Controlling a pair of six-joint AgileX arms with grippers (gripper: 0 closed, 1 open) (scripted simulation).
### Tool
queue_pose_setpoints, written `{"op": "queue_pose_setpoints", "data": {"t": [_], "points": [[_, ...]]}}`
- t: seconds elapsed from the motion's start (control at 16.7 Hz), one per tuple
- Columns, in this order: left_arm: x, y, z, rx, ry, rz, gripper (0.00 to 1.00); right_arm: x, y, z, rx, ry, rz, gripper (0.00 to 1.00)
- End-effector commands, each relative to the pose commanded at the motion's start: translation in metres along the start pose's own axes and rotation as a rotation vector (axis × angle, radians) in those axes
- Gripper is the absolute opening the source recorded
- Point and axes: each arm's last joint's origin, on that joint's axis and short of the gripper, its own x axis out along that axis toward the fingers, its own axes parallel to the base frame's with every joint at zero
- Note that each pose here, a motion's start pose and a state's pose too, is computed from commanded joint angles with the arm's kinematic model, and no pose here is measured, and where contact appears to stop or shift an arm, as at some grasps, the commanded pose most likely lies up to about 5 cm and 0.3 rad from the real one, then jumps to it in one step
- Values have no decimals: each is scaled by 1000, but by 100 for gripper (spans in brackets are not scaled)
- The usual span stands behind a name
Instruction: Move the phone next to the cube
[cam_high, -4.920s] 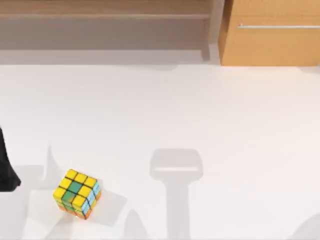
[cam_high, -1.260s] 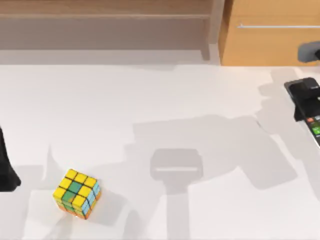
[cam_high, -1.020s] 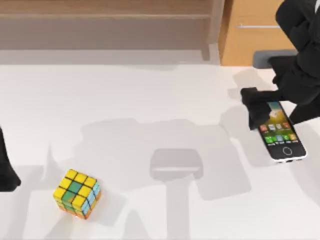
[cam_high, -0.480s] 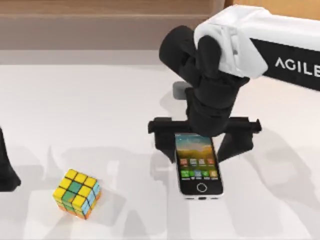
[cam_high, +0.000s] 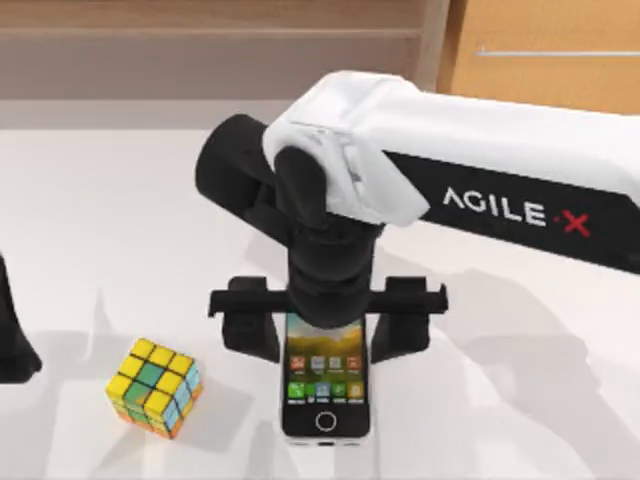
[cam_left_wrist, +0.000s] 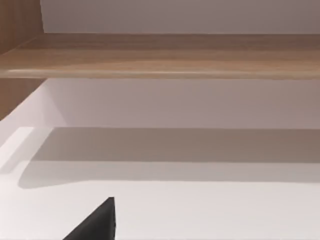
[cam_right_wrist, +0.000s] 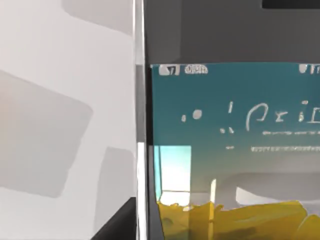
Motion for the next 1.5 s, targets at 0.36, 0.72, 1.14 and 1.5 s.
{"op": "queue_pose_setpoints", "data": {"t": [0.36, 0.72, 1.14, 1.5], "points": [[0, 0, 0, 0, 0, 0, 100, 0, 7, -5, 5, -21, -5, 0], [0, 0, 0, 0, 0, 0, 100, 0, 6, -4, 11, -16, 9, 0], [0, 0, 0, 0, 0, 0, 100, 6, 12, -7, 5, 11, 78, 0], [0, 0, 0, 0, 0, 0, 100, 17, 13, -7, 3, 12, 106, 0]]}}
